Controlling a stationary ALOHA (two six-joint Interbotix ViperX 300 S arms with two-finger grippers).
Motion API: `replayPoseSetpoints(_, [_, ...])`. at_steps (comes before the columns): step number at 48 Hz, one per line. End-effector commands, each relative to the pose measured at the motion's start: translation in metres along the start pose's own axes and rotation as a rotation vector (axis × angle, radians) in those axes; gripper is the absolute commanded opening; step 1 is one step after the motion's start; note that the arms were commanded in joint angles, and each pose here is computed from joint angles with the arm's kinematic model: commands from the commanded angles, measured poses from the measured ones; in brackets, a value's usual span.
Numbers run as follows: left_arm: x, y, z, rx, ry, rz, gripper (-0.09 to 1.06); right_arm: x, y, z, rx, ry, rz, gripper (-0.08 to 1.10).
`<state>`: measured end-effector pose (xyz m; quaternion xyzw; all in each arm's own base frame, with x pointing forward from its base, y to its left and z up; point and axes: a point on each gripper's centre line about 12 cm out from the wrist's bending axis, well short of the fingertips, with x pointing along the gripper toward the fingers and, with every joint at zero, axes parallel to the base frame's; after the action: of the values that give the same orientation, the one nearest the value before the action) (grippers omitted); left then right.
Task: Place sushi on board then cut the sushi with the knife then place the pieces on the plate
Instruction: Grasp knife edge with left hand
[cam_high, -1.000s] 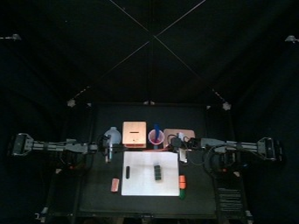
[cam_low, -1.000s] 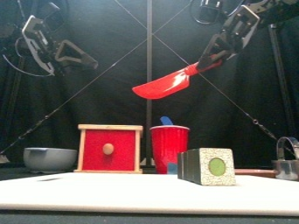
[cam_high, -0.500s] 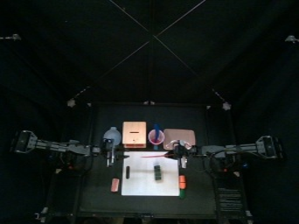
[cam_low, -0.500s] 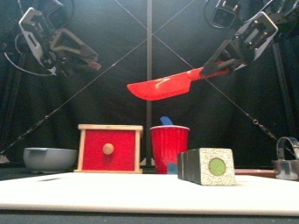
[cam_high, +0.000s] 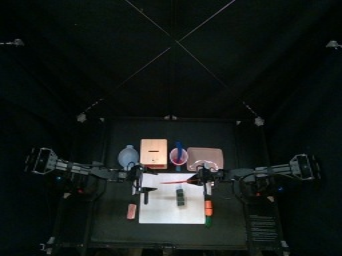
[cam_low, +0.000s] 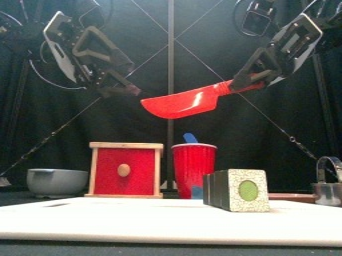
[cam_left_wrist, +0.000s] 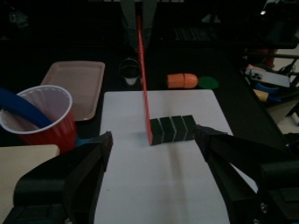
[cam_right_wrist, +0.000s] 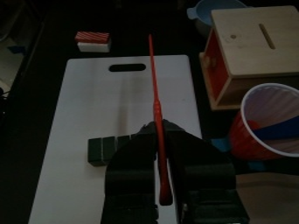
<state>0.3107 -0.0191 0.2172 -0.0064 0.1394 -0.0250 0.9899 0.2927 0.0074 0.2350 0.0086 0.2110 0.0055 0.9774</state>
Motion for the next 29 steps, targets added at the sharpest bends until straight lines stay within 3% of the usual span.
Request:
replayPoseSetpoints(1, [0.012, 0.001, 0.009, -0.007, -0.006, 0.005, 1.03, 0.0, 0.002, 0.008, 0.0, -0.033, 0.002, 0.26])
replayPoseSetpoints(9, [0.027, 0.002, 0.004, -0.028, 0.06, 0.014, 1.03, 0.003, 0.002, 0.005, -0.001, -0.022, 0.003, 0.26])
replayPoseSetpoints(18, [0.043, 0.012, -0.006, -0.053, 0.168, 0.043, 1.03, 0.005, 0.002, 0.004, -0.001, -0.013, 0.003, 0.26])
replayPoseSetpoints(29, [0.056, 0.021, -0.007, -0.06, 0.196, 0.064, 1.02, 0.006, 0.004, 0.001, -0.003, -0.007, 0.009, 0.26])
